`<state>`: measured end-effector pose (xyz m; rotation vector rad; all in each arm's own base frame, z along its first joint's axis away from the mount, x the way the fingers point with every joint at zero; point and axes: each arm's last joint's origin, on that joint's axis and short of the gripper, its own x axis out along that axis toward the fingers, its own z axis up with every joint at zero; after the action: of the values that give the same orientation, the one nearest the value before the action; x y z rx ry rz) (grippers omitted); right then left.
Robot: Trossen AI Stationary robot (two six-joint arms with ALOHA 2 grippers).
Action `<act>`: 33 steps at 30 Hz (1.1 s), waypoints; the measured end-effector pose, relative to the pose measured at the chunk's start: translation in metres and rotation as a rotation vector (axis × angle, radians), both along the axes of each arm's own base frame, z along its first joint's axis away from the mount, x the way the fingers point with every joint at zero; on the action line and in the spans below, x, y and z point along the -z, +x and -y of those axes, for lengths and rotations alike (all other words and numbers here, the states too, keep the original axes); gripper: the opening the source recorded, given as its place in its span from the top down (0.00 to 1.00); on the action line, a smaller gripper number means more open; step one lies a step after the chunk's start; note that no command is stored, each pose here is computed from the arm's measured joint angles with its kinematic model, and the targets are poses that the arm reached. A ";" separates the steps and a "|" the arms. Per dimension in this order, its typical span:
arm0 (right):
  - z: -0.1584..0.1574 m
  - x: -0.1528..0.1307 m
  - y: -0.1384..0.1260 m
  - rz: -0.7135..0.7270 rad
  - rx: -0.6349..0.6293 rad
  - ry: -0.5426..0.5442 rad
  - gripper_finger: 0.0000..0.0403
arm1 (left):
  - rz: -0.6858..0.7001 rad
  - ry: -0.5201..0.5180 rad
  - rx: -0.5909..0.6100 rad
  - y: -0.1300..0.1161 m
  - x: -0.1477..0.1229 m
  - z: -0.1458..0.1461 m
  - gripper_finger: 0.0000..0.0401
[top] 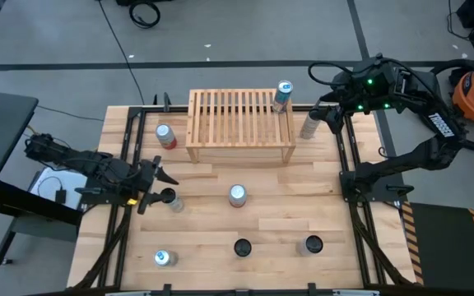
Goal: Place canned beverage on shelf
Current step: Put the left white pink soda can on the shelf
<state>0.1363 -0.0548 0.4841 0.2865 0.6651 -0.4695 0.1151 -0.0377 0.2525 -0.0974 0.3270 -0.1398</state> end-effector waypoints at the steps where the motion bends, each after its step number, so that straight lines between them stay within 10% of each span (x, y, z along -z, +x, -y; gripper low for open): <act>1: 0.000 0.000 0.000 0.001 0.001 0.001 0.21 | 0.006 -0.002 0.000 0.000 -0.001 0.000 0.39; 33: 0.000 0.000 0.000 -0.006 -0.014 -0.015 0.21 | 0.033 0.118 -0.018 0.002 -0.002 -0.005 0.39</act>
<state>0.1364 -0.0548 0.4841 0.2662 0.6690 -0.4622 0.1171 -0.0327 0.2541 0.0183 0.3005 -0.1039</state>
